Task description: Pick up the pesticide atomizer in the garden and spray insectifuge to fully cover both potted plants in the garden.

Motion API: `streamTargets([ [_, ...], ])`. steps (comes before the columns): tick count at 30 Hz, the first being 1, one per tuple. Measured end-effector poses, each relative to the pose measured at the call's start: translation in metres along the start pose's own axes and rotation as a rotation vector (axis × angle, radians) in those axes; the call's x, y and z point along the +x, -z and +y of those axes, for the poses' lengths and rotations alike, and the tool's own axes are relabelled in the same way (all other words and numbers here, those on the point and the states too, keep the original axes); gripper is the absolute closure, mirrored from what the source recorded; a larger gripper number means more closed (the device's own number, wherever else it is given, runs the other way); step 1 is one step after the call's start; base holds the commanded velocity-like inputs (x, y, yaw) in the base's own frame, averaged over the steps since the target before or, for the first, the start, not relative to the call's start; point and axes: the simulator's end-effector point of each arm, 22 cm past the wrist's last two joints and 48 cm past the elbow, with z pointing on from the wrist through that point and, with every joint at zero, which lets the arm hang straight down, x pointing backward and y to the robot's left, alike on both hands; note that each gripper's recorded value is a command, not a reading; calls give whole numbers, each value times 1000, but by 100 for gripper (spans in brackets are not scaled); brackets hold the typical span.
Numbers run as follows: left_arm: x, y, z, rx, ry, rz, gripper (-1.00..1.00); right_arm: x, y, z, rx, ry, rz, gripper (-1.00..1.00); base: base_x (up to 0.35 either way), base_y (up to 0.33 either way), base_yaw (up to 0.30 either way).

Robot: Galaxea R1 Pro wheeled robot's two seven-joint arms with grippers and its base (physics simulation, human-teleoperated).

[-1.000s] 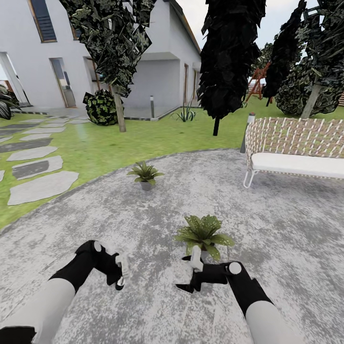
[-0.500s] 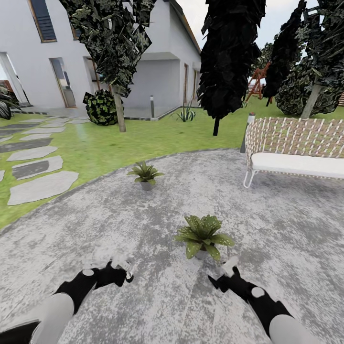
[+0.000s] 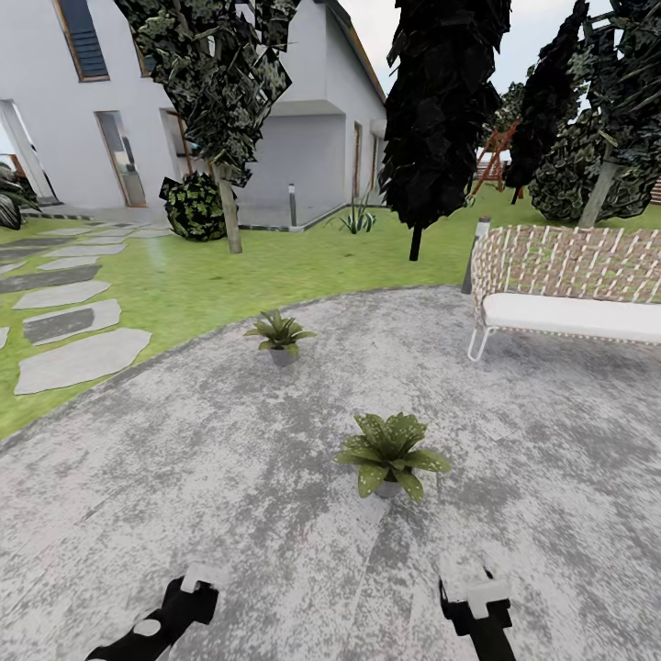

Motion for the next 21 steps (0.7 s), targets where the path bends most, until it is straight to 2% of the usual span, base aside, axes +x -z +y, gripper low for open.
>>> streamTargets([
  [1, 7, 2, -1, -3, 0, 3, 100, 1, 1, 0, 1, 0, 0, -100, 0, 0, 0],
  [2, 22, 7, -2, -4, 0, 11, 100, 2, 3, 7, -6, -6, 2, -100, 0, 0, 0],
  [5, 34, 10, -4, -4, 2, 24, 100, 6, 11, 29, -29, -26, 11, -100, 0, 0, 0],
  [8, 50, 16, -8, 5, -1, 44, 100, 17, 20, 35, -37, -29, 30, -100, 0, 0, 0],
  [16, 53, 17, -10, 6, 1, 48, 100, 22, 24, 36, -35, -36, 41, -100, 0, 0, 0],
  [21, 54, 16, -8, 1, 3, 50, 100, 31, 27, 24, 22, -102, 67, -100, 0, 0, 0],
])
